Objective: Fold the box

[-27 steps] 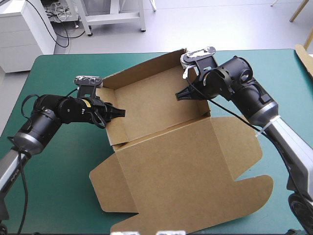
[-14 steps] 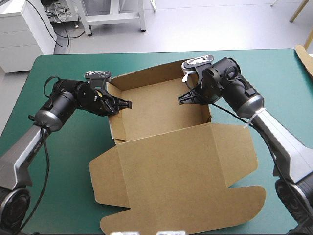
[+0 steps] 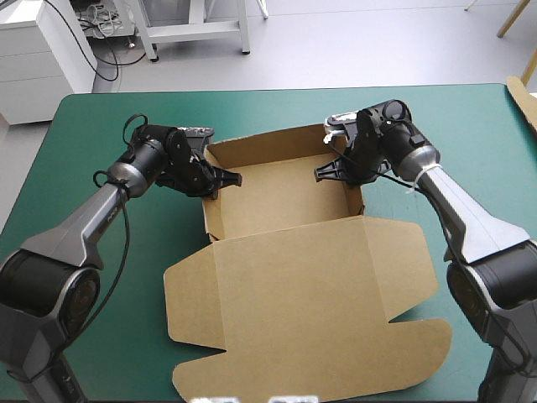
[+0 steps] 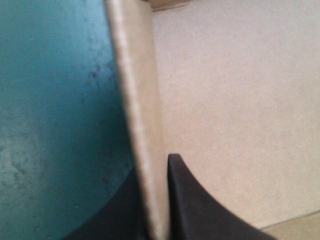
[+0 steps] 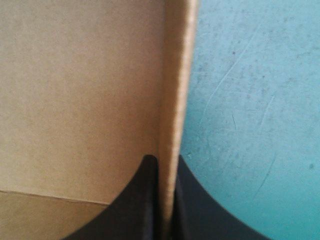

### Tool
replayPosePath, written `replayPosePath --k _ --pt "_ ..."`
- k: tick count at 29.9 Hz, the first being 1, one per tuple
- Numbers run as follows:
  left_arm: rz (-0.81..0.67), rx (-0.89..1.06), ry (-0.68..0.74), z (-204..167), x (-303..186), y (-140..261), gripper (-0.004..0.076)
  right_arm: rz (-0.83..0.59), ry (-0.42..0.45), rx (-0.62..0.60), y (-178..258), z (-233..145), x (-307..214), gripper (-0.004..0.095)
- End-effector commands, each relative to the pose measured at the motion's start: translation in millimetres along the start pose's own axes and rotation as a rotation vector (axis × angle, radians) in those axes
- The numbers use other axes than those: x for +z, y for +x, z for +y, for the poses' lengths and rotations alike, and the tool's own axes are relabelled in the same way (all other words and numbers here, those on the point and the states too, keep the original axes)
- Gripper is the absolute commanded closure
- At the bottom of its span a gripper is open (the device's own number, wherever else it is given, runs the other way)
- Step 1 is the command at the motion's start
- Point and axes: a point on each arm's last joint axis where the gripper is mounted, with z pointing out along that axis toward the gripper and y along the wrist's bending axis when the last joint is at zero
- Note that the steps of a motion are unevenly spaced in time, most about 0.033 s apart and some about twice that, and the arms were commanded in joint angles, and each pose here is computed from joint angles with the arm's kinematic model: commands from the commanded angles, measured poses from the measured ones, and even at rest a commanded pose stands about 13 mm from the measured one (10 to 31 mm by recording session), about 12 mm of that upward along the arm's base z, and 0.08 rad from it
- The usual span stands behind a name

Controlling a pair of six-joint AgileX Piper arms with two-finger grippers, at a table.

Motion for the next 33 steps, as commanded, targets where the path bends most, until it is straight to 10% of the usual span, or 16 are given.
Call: replayPosePath --k 1,18,24,28,33 --pt "-0.045 0.051 0.010 -6 -10 -6 0.0731 -0.064 0.005 -0.045 -9 -4 -6 0.0929" --pt "0.060 0.203 0.027 -6 12 -6 0.0697 -0.025 0.011 -0.084 -19 -2 31 0.0800" --pt "0.079 0.208 0.036 -10 0 -10 0.0490 -0.041 0.004 -0.082 -25 -2 15 0.0502" --pt "0.067 0.212 0.044 -12 -8 -14 0.0292 -0.049 -0.010 -0.077 -26 0 12 0.0481" --pt "0.038 0.198 0.048 -15 -18 -20 0.0260 -0.064 -0.031 -0.072 -27 1 6 0.0477"
